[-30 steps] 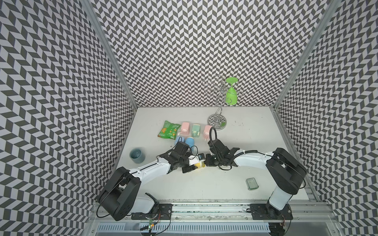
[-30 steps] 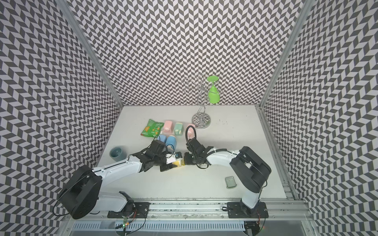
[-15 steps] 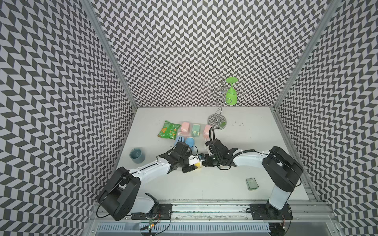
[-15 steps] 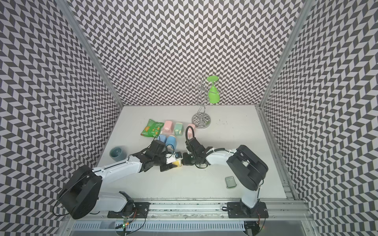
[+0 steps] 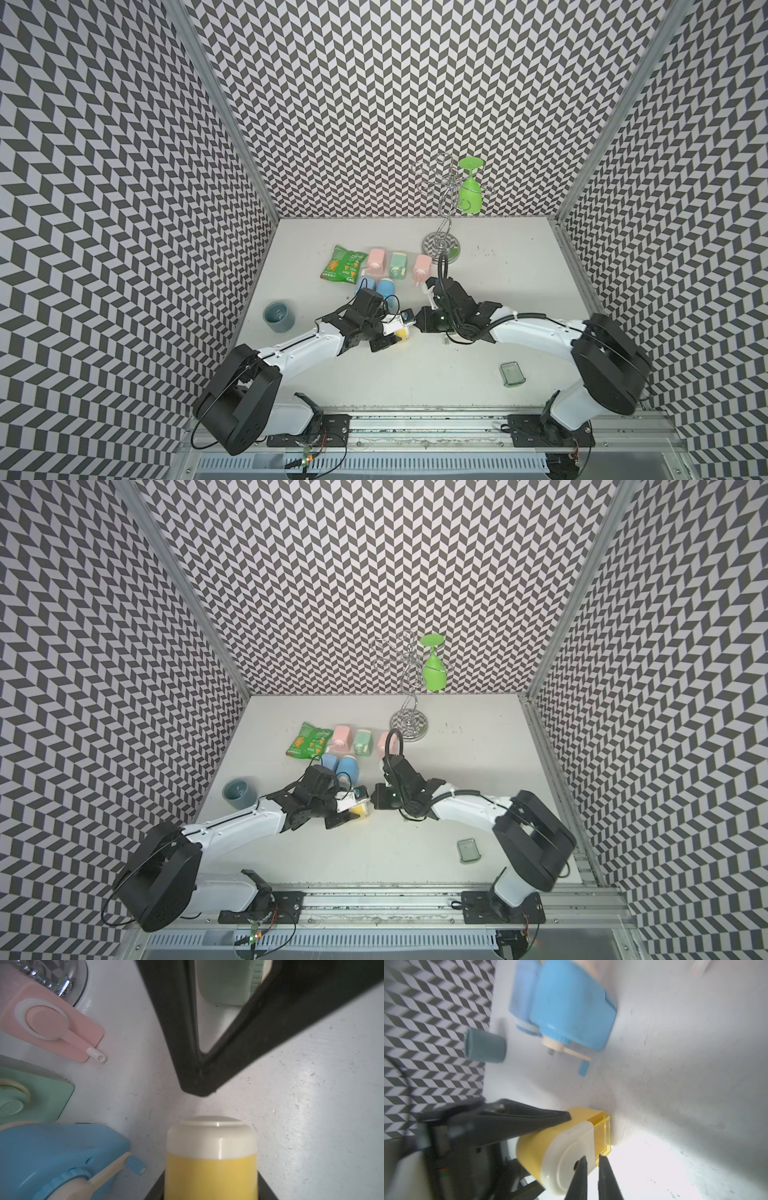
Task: Put the tray back into the pencil sharpener
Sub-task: Place the pencil sharpener at the center of the board.
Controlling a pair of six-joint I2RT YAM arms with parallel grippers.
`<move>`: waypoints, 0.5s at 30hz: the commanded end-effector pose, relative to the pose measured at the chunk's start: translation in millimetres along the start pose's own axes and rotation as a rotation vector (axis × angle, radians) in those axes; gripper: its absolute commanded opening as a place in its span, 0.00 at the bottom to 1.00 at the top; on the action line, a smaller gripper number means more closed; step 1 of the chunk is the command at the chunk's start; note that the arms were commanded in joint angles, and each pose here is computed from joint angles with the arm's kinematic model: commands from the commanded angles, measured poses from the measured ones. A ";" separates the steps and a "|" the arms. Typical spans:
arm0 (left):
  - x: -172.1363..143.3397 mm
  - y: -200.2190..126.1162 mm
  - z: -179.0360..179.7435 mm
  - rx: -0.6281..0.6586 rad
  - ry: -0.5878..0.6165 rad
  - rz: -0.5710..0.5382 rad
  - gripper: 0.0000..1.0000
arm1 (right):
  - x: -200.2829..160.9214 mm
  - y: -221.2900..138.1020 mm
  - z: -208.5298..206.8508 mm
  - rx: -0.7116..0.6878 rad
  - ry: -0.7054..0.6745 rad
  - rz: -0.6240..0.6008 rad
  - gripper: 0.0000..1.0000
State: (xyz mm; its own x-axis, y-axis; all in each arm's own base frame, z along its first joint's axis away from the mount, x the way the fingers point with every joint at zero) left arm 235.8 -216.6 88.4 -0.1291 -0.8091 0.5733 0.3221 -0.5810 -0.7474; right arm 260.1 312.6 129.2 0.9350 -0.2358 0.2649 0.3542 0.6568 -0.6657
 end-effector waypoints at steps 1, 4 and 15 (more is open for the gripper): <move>31.4 -21.0 20.2 0.062 -0.093 -0.086 0.00 | 30.3 -36.7 -15.3 -0.085 0.056 -0.220 0.13; 47.9 -31.6 25.3 0.086 -0.175 -0.127 0.00 | 41.0 -57.8 -16.4 -0.096 0.062 -0.303 0.14; 71.5 -21.7 34.8 0.164 -0.572 0.007 0.00 | 56.1 -93.2 -18.8 -0.095 0.079 -0.451 0.14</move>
State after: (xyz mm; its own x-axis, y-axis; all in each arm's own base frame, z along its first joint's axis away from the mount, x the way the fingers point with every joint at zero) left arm 243.5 -259.6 155.2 0.2159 -0.6685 0.7117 0.4240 -0.5924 -0.6851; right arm 274.6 235.9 181.4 0.7409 -0.4878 0.4616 0.6664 0.4487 -0.5954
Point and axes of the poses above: each gripper's point midway between its finger pads, its own y axis out along the fingers, its own z axis along the line the jaws close on, x = y × z, the point moved 2 cm from there along -y, back along the fingers, and after that the axes turned 14 degrees about y, right-handed, at the moved point
